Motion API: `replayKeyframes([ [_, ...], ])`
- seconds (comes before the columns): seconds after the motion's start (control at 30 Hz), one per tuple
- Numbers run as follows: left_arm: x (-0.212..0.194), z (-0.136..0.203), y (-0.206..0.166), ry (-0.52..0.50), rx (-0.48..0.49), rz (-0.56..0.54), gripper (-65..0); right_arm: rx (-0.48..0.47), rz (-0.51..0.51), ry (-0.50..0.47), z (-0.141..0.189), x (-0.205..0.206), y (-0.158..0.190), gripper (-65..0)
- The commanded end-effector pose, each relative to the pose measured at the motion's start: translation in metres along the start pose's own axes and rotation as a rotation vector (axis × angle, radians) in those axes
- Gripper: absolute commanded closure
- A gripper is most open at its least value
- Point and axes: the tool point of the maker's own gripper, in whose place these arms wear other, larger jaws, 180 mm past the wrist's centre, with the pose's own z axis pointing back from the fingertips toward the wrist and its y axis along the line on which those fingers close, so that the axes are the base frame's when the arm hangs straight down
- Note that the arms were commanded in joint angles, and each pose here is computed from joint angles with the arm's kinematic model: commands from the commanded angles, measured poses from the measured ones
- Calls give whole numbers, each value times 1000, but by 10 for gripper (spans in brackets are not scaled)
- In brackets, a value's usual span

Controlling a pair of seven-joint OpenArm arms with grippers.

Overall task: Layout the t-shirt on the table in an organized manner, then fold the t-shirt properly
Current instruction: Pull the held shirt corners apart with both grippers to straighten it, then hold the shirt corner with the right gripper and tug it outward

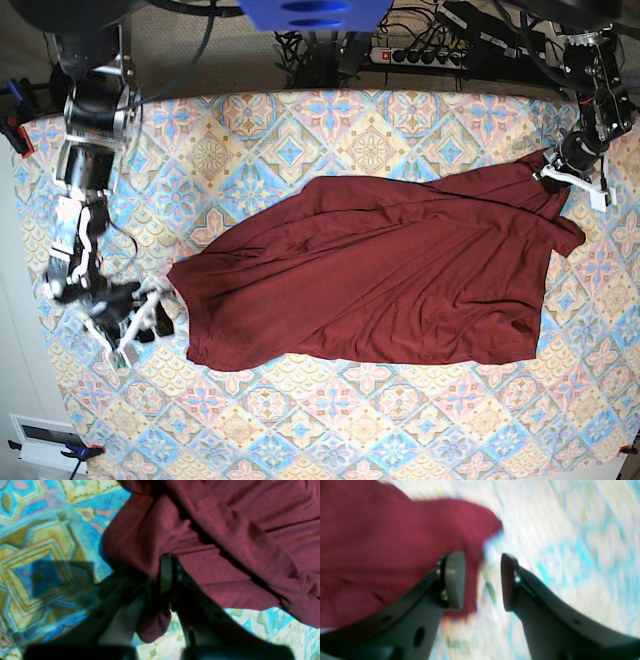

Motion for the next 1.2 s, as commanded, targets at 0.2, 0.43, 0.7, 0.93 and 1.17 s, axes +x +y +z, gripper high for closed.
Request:
replayKeyframes([
  [0.2,18,5,-1,-45,-4,-21,0,3,-69,9,9,-39,3,-227],
  [0.43,18,5,-1,-45,-4,-21,0,59,-224,-85,7,-34,11,-277],
  [0.7,19,5,0,-47,-4,-21,0,104,-359,-69,-7,-61,16,-301],
  [0.93,18,5,-1,-45,-5,-22,0,132,-378,-84,-15,-58,31,-301],
  [1.17,19,5,-1,-47,-6,-22,0,149,-365,-146,-21,-23,32,-301],
])
